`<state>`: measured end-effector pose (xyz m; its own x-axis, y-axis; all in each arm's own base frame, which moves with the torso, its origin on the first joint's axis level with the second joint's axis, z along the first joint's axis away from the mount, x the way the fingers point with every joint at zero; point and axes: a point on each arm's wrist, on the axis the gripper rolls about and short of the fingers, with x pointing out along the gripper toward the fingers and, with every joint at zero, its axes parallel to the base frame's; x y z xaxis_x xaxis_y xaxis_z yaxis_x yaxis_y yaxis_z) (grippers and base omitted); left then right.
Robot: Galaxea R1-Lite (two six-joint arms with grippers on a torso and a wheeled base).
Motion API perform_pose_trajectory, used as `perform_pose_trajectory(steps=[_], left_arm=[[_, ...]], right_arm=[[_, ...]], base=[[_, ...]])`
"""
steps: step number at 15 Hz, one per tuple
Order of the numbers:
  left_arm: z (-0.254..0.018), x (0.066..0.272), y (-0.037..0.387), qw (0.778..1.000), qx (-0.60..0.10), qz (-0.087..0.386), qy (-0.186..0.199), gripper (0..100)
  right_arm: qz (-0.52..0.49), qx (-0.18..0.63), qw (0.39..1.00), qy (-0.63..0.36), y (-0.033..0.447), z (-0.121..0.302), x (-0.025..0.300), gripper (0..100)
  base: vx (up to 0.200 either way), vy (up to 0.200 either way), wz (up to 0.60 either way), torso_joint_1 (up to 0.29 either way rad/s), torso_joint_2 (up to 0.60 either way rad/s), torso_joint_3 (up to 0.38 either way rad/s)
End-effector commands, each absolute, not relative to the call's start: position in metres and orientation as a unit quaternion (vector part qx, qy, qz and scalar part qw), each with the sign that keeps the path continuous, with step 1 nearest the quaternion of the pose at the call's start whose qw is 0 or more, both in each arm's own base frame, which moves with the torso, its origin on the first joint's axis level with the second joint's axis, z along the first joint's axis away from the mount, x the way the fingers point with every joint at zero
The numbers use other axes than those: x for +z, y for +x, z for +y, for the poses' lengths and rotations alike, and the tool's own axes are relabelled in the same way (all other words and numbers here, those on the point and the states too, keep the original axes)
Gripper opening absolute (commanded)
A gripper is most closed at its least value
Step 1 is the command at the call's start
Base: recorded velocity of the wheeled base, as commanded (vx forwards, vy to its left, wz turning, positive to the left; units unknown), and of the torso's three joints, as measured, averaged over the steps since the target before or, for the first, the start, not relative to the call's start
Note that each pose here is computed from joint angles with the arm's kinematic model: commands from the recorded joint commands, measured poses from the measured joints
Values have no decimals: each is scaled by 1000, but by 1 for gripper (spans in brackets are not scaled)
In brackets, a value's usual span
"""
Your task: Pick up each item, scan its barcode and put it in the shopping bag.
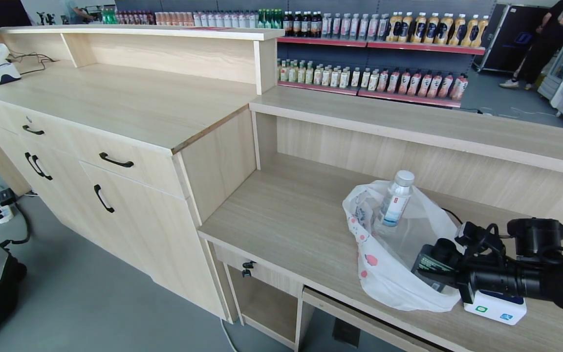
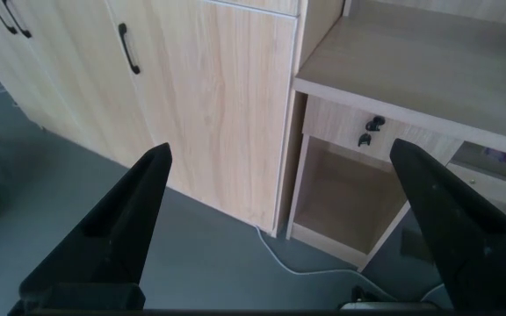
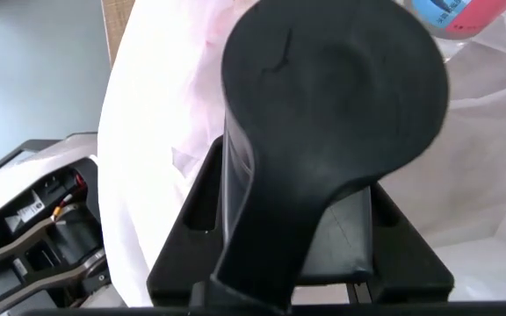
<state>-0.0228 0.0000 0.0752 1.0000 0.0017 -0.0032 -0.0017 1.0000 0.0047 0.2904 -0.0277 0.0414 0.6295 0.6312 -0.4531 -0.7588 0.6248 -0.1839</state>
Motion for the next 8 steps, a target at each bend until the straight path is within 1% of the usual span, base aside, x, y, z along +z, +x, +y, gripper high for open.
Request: perform_pose_trajectory(steps=[1, 5, 6, 8], left_arm=[[0, 75, -23, 1000, 1, 2, 2, 100], [0, 75, -23, 1000, 1, 2, 2, 100], [0, 75, -23, 1000, 1, 2, 2, 100], [0, 75, -23, 1000, 1, 2, 2, 100]], right_arm=[[176, 394, 884, -181, 290, -28, 41, 0], [176, 395, 883, -182, 289, -27, 41, 0], [174, 394, 884, -183, 289, -27, 42, 100], [162, 394, 885, -189, 289, -26, 50, 100]], base=[[0, 0, 0, 0, 0, 0], [0, 0, 0, 0, 0, 0], [0, 0, 0, 0, 0, 0], [0, 0, 0, 0, 0, 0]])
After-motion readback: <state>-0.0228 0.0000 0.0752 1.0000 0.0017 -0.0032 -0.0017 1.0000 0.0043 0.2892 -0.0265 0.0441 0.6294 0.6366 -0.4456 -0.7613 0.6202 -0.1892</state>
